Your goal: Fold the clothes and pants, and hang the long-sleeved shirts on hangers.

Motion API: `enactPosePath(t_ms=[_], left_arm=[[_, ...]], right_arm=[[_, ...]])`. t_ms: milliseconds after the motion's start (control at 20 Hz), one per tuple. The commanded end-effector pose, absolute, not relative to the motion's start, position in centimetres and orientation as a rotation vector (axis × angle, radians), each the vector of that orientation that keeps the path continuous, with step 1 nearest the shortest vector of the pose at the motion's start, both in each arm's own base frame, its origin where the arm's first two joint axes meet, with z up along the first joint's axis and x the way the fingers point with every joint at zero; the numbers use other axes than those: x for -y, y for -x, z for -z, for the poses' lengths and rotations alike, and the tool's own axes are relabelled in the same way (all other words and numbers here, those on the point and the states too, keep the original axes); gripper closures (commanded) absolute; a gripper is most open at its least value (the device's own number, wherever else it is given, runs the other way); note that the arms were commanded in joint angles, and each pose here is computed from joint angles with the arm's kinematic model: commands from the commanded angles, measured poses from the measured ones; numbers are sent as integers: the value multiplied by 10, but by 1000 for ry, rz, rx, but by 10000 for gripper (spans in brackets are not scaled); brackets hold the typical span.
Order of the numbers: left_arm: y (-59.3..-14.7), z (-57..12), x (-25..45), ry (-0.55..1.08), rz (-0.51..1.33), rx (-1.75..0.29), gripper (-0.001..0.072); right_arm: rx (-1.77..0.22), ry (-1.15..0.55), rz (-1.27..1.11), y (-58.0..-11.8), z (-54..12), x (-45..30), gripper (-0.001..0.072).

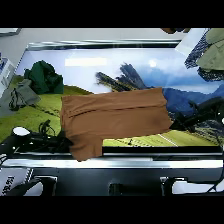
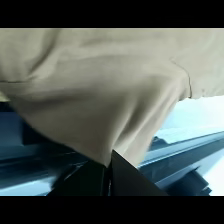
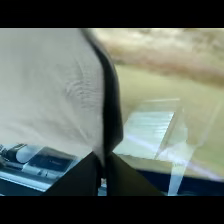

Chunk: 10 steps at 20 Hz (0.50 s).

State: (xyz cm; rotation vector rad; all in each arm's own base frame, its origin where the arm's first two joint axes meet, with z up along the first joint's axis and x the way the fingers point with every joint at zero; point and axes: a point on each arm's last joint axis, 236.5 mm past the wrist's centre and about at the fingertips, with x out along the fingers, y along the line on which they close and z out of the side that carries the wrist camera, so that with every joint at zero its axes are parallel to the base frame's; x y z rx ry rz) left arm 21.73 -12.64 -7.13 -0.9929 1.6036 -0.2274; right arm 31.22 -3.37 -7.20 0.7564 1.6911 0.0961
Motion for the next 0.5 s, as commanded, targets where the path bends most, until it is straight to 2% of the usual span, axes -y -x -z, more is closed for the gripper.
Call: enactPosePath(t_ms=[0, 200, 350, 450], left_arm=[[-213, 54, 93, 863, 191, -1606, 690], [-190, 37, 85, 757, 196, -1638, 690], [-173, 26, 81, 719, 169, -1655, 690], [-167, 19, 80, 721, 144, -1646, 690]], right_arm=[[-1667, -707, -114, -299, 50, 22, 683], [-1711, -562, -96, -244, 51, -14, 683], [-1730, -424, 47, -200, 39, 3, 683], [-1655, -367, 112, -193, 19, 16, 683]])
